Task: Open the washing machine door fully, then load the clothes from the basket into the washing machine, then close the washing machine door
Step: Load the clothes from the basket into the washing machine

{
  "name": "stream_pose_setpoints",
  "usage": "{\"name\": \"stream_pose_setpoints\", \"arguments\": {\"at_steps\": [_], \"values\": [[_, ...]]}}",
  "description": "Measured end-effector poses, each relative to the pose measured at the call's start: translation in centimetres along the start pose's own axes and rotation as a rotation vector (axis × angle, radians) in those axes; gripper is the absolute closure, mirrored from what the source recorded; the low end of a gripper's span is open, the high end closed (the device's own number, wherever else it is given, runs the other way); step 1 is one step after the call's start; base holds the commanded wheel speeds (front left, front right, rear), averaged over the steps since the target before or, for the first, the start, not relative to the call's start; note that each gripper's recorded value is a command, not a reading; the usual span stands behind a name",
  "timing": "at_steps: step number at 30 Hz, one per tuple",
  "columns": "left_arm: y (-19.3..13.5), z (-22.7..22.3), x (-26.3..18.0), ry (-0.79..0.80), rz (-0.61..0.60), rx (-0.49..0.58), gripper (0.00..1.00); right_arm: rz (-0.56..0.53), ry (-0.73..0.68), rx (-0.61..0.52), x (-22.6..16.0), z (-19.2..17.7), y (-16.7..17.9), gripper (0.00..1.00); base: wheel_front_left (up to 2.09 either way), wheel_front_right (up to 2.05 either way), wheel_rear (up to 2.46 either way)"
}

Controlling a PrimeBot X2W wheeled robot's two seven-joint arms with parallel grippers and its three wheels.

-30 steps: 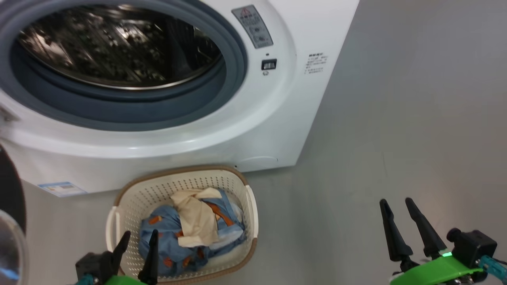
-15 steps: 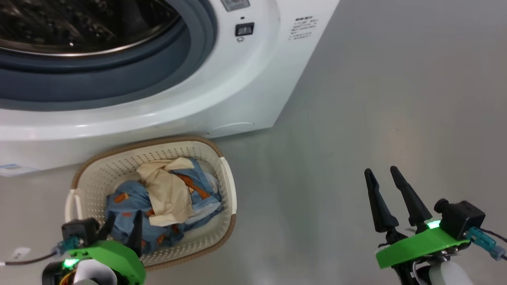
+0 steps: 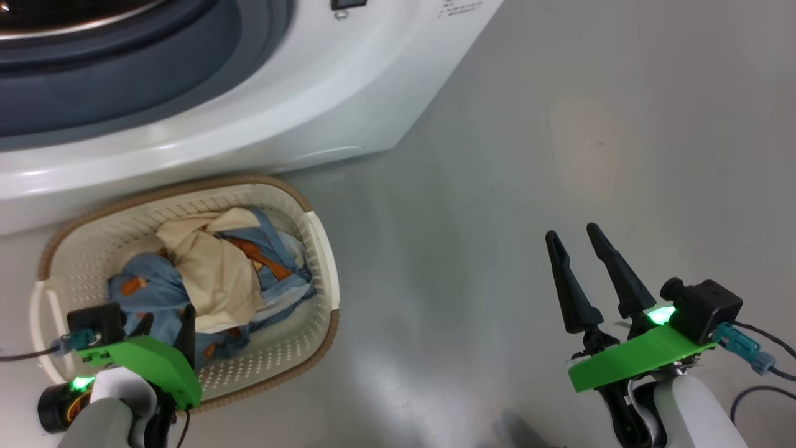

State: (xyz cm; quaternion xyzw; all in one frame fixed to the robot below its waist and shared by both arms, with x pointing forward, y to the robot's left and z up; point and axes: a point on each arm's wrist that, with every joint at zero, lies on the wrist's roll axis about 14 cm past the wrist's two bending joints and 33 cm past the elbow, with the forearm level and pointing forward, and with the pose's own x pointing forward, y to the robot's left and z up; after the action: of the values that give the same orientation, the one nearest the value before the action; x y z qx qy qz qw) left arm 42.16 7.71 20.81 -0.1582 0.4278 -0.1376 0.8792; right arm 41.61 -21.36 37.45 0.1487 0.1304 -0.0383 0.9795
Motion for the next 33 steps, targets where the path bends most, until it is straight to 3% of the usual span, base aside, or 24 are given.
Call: {"name": "stream_pose_setpoints", "arguments": {"at_steps": [13, 33], "values": [[0.2, -2.7, 4.5, 0.110, -0.022, -0.011, 0.00, -0.037, 0.054, -0.019, 1.3, -2.1, -1.4, 0.00, 0.00, 0.00, 0.00], [1.3, -4.5, 6.5, 0.160, -0.007, -0.012, 0.00, -0.055, 0.078, -0.035, 2.2, -3.3, -2.4, 0.00, 0.00, 0.00, 0.00]]}}
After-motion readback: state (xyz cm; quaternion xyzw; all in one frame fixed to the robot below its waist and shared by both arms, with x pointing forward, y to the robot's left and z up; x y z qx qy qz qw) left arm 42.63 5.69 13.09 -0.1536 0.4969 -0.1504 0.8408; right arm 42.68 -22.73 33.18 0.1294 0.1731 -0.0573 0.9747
